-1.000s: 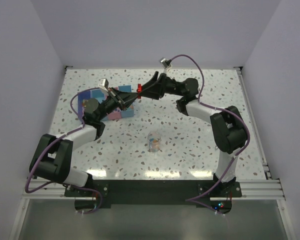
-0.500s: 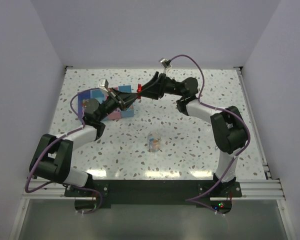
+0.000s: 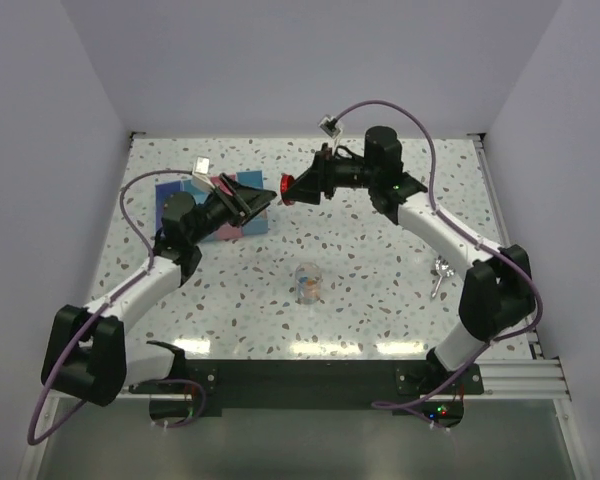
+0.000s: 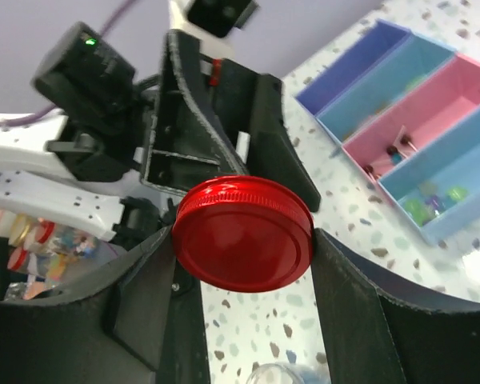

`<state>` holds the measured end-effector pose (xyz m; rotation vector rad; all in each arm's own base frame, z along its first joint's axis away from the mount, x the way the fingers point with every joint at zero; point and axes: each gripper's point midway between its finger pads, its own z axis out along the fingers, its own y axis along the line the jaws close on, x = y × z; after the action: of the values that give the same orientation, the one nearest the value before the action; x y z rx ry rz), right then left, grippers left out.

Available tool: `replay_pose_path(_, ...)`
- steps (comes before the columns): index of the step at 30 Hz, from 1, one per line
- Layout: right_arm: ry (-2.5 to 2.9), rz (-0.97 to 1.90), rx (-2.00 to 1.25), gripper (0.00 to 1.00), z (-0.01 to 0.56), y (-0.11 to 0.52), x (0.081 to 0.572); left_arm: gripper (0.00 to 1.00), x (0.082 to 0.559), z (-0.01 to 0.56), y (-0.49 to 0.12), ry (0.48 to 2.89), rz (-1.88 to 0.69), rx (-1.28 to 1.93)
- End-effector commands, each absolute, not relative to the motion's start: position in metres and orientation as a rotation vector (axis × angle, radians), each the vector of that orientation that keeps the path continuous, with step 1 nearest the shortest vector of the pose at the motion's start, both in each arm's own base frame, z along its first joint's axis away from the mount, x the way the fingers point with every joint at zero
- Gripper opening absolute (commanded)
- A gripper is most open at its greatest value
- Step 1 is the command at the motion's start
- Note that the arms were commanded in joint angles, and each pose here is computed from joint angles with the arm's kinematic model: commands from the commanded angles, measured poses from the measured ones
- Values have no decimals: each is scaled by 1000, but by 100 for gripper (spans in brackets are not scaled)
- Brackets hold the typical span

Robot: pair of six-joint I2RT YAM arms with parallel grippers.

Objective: Pack the candies
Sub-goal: Pick up the bottle lid at the center of the board, then close the bottle lid on the packing bottle.

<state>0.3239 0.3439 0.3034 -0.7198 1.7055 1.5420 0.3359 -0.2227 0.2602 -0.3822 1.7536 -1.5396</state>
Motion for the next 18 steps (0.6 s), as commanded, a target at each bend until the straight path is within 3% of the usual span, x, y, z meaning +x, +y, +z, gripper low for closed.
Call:
replay_pose_path(1,2015,1249,-821,22,269,312,304,68,341,247,-202,1826,-1190,-209)
replay_pose_path(10,2571,726,-939,22,206,261,234,91,325,206,-111,1911,-441,-61)
replay_pose_path(18,2739,480,-1011,22,197,251,205,95,302,194,-47,1876,-60,-71)
